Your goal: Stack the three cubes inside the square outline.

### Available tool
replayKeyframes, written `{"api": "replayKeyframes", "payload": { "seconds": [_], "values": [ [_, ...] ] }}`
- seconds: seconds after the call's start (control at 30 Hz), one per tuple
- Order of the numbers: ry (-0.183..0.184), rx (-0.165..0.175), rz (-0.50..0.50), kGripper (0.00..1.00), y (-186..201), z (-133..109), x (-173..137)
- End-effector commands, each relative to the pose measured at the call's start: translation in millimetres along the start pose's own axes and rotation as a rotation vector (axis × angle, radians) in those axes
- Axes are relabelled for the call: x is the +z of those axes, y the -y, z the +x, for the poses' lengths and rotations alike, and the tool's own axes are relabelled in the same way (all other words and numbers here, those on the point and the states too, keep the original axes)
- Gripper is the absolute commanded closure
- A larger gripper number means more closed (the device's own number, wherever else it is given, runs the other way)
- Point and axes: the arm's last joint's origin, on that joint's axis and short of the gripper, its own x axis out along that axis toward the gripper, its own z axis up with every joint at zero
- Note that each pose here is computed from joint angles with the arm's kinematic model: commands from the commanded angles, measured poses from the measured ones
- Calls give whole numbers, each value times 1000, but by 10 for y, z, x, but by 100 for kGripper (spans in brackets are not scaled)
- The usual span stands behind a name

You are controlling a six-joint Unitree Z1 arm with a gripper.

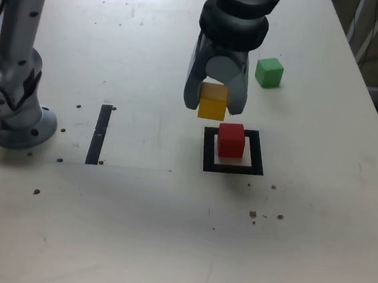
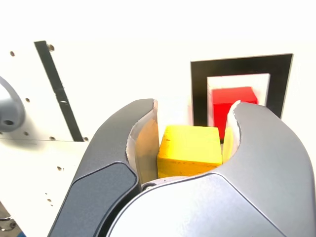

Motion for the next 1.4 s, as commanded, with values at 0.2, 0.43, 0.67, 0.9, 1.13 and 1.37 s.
{"api": "replayKeyframes", "payload": {
  "seconds": [0.2, 0.43, 0.67, 0.9, 1.13, 1.37],
  "values": [
    [51, -28, -10, 56, 29, 30, 145],
    [48, -13, -11, 56, 26, 48, 235],
    [37, -10, -18, 56, 32, 101, 314],
    [39, -5, -27, 56, 0, 112, 351],
    [20, -2, -35, 56, -36, 164, 370],
    [9, -6, -44, 56, -72, 206, 399]
  ]
}}
